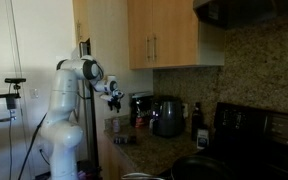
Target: Move the can to the right then back to the left of the counter
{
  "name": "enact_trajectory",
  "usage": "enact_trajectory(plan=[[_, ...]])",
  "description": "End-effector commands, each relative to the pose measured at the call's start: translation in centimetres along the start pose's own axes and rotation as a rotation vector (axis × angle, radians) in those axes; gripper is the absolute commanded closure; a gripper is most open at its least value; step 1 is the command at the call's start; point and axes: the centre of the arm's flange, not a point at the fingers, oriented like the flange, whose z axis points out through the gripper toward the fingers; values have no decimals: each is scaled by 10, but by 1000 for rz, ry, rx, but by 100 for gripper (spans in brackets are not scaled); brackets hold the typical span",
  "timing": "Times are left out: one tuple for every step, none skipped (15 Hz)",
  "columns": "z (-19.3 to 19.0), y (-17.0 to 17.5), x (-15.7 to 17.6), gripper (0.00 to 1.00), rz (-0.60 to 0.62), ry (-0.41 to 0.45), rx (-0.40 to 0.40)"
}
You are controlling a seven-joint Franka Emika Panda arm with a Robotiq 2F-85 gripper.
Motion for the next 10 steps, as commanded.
enact_trajectory(plan=[[-1,-1,-3,0,-2,-5,-3],[-1,-1,-5,0,-3,-6,-6],[-2,0,-6,0,-3,-7,-7],[10,9,-4,0,19,-20,-45],[13,14,-7,0,35,-27,-45],[15,20,-10,0,55,-27,-41],[18,25,-12,0,70,-26,-50],[21,29,-14,0,88,-38,-52],[24,32,-16,0,104,-43,-43],[18,24,-5,0,75,-38,-42]])
